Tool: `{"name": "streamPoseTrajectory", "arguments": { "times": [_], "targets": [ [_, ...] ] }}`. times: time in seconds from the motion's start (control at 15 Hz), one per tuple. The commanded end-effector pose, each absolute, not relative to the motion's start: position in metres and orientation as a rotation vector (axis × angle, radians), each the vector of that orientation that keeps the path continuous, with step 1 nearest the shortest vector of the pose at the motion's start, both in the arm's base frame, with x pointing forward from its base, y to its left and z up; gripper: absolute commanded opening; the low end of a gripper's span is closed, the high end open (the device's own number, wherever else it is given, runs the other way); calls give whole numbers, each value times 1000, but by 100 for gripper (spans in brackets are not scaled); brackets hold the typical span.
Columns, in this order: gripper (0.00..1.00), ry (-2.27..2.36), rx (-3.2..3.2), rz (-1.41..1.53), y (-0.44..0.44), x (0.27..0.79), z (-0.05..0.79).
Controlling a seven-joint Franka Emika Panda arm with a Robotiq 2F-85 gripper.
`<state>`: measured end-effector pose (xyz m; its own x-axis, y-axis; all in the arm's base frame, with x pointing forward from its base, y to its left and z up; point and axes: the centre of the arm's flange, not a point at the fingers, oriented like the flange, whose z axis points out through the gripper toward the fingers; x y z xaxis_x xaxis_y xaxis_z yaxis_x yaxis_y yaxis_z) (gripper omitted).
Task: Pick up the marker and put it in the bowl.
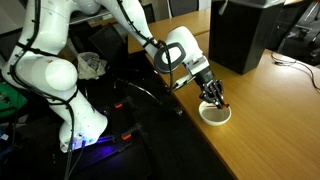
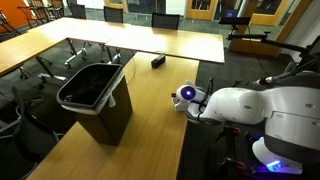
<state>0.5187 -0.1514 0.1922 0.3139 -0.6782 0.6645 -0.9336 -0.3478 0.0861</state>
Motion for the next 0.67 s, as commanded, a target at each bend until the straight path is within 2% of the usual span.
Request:
{"name": "streamPoseTrajectory", "arguments": {
  "times": [0.0, 0.4, 0.47, 0.6],
  "targets": [
    [50, -1405, 2080, 769, -149, 514, 190],
    [95, -1421, 2230, 588, -158, 502, 232],
    [99, -1409, 2259, 552, -158, 499, 240],
    [100, -1382, 2312, 453, -161, 494, 253]
  ]
}}
